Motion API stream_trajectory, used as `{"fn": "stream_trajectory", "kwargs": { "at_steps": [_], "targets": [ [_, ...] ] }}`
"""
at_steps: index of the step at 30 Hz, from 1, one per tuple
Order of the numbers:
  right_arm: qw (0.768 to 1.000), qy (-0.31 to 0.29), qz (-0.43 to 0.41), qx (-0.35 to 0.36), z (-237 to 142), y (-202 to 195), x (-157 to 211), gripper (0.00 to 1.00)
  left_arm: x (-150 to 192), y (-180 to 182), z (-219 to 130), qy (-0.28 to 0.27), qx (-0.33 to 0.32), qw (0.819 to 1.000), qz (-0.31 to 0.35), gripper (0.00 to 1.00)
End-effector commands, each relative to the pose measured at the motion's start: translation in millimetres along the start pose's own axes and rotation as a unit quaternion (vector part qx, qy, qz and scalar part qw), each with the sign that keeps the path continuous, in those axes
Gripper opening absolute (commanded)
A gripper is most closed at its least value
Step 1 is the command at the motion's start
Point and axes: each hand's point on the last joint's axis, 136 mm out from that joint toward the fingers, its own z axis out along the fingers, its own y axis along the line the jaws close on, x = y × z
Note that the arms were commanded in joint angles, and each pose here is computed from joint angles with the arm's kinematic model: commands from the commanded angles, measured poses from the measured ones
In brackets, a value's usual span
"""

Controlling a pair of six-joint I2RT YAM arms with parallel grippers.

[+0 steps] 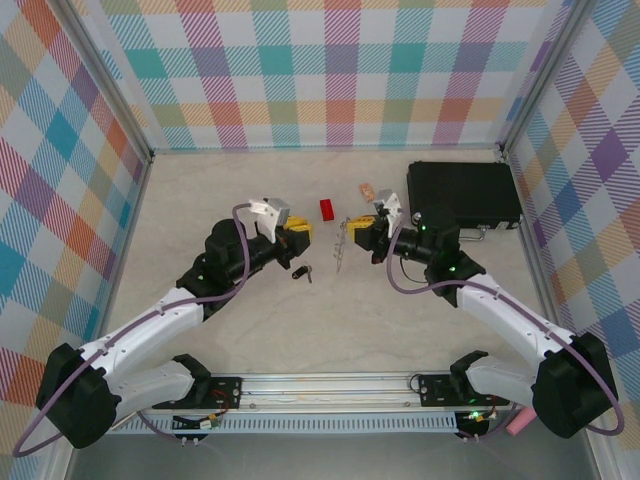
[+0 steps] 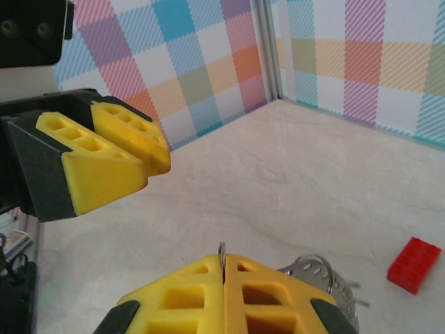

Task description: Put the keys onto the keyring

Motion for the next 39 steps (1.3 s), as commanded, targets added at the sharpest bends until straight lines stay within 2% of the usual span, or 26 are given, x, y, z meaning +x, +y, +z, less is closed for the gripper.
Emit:
{"fn": "stream_trajectory", "kwargs": {
  "at_steps": [1,6,15,29,33,36,38,39],
  "targets": [
    [0.999,0.000,-0.034,0.030,-2.4,-3.3,-8.5,0.00,5.4,16.8,-0.1,0.028,-0.043,0.999,0.014,0.27],
    [0.997,0.021,-0.044,0.058,-1.5,-9.0,-1.5,0.00,27.9,29.7,3.6,0.073,-0.070,0.995,0.012,0.27],
    [0.995,0.024,-0.057,0.074,-3.5,-11.0,1.6,0.00,62.1,43.9,3.5,0.132,-0.095,0.986,0.021,0.26],
    [0.996,0.018,-0.047,0.068,-8.4,-6.0,5.4,0.00,145.9,61.1,22.8,0.253,-0.087,0.963,0.026,0.18],
    [0.996,0.016,-0.044,0.071,-14.8,-4.1,9.9,0.00,164.0,72.0,29.9,0.285,-0.100,0.953,0.004,0.15],
    [0.996,0.009,-0.046,0.074,-18.9,-2.6,8.2,0.00,166.9,88.4,32.0,0.288,-0.133,0.947,-0.043,0.14],
    [0.996,0.006,-0.047,0.073,-20.2,-1.3,7.5,0.00,165.8,87.7,35.7,0.278,-0.126,0.948,-0.086,0.16],
    [0.996,0.004,-0.048,0.073,-20.5,-1.1,6.5,0.00,164.5,86.7,37.5,0.270,-0.126,0.949,-0.104,0.21]
  ]
}}
